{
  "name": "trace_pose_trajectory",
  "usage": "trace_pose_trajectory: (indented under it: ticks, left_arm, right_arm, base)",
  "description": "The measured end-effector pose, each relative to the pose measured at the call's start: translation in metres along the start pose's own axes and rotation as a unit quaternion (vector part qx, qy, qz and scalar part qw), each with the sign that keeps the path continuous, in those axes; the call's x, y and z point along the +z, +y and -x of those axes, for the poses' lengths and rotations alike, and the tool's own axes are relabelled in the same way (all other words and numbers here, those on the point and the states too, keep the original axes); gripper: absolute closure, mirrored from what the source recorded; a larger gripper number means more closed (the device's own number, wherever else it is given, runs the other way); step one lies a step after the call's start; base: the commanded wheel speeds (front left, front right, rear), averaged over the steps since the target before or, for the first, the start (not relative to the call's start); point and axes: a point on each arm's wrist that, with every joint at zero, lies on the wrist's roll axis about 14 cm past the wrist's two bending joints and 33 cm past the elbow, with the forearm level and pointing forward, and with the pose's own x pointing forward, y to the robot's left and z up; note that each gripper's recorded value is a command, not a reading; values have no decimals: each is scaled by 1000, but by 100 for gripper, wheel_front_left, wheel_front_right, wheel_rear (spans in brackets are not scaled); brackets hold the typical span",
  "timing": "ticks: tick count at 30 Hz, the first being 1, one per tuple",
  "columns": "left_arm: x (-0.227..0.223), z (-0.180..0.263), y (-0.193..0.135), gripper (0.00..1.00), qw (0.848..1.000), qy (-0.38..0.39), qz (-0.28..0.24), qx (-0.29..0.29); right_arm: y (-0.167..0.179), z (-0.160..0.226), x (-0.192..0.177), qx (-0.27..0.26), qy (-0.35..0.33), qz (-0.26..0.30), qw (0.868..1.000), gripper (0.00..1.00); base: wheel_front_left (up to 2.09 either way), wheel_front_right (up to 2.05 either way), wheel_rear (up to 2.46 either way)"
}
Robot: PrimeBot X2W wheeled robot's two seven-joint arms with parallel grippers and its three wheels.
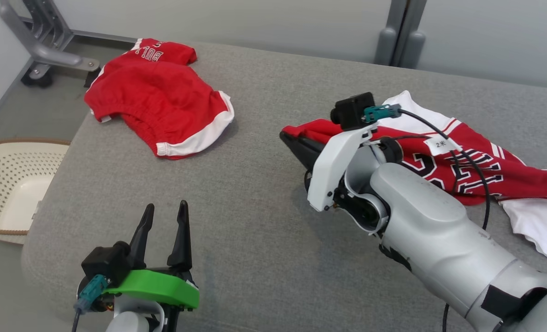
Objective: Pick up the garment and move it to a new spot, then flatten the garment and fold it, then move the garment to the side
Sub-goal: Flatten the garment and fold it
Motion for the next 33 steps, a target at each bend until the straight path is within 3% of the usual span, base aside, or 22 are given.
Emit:
trace_pose_trajectory:
  ticks: [5, 6, 7, 13, 20, 25, 28, 33]
  left_arm:
    - [0, 7, 12, 0, 1000, 1, 0, 23]
    - [1, 8, 14, 0, 1000, 1, 0, 26]
    - [1, 9, 17, 0, 1000, 1, -2, 31]
    - [-2, 7, 19, 0, 999, 6, -6, 36]
    - [-9, 0, 8, 0, 1000, 14, -12, 14]
    - [-10, -7, -14, 0, 1000, 13, -12, -23]
    - [-10, -8, -24, 0, 999, 12, -10, -40]
    - [-8, -11, -37, 0, 998, 9, -7, -60]
  right_arm:
    - [32, -24, -22, 43, 39, -12, 998, 100]
    - [33, -26, -29, 44, 50, -19, 998, 61]
    - [34, -28, -41, 44, 70, -21, 996, 0]
    - [47, -23, -73, 63, 115, -30, 991, 0]
    - [32, 0, -48, 56, 63, -37, 996, 0]
    - [-7, 38, -10, 5, -24, -35, 999, 0]
    - [-49, 69, 10, -56, -67, -19, 996, 0]
    - [-102, 99, 26, -135, -75, 22, 988, 0]
  base:
    - [0, 0, 0]
    - [0, 0, 0]
    - [0, 0, 0]
    - [0, 0, 0]
    - [0, 0, 0]
    - [0, 0, 0]
    - [0, 0, 0]
    - [0, 0, 0]
